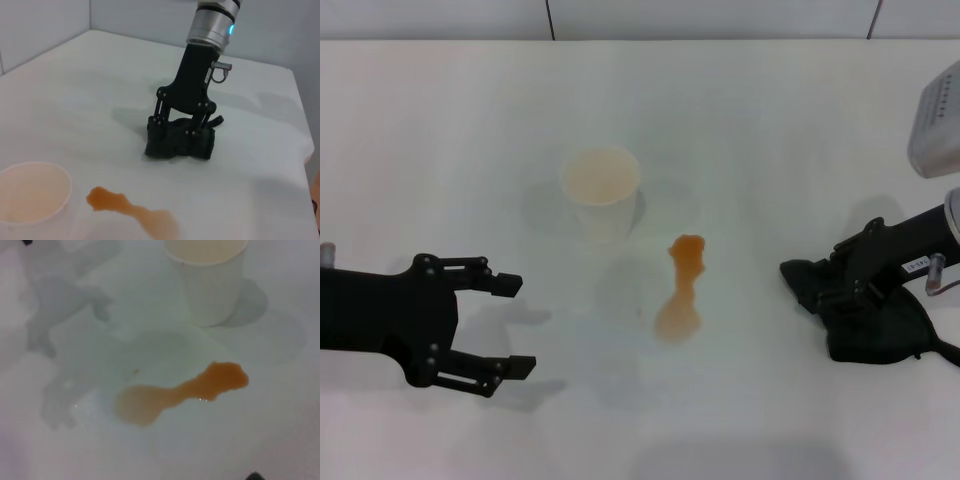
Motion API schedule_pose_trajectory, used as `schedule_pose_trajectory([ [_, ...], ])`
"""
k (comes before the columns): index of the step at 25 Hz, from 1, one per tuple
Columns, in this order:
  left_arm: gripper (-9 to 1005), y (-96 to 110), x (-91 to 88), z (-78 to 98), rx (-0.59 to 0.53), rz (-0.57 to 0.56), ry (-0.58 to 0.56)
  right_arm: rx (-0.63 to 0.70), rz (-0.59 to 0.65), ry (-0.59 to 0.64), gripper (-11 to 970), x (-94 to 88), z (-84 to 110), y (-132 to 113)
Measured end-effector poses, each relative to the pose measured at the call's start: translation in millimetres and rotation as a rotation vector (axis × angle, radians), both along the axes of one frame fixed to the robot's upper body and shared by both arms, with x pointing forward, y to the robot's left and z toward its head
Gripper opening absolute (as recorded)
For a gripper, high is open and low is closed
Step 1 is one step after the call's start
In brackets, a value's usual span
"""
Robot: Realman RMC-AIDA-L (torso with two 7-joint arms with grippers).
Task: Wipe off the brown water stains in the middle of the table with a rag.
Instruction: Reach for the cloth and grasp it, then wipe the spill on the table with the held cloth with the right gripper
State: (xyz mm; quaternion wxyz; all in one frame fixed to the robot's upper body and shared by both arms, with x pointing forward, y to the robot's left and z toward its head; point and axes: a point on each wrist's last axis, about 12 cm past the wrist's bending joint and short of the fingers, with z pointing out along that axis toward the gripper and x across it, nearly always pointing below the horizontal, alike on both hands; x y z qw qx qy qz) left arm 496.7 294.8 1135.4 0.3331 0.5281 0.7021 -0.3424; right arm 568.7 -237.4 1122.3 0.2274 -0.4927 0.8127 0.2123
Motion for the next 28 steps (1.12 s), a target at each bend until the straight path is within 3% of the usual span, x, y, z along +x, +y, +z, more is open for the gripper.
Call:
schedule_pose_trajectory([
  [5, 894, -1.2, 0.3, -0.3, -0.001, 0.0, -0.001, -0.01, 0.007, -0.01, 503, 0.4, -1.5, -1.6],
  [10, 894, -1.3, 1.2, 0.4, -0.001, 0.0, -0.006, -0.04, 0.012, -0.006, 264, -0.2, -6.3, -3.1],
  [13, 894, -1.8, 1.5, 0.4, -0.002, 0.001, -0.01, -0.047, 0.01, -0.007, 47, 0.1, -8.5, -2.6],
  [22, 894, -4.9, 2.1, 0.5, -0.011, -0.004, -0.015, -0.037, 0.012, -0.062, 26, 12.6, -1.4, 8.4],
  [28, 893, -7.8, 4.5, 1.5, -0.015, -0.014, -0.021, -0.01, 0.075, -0.087, 21, 30.2, -3.3, 48.0],
])
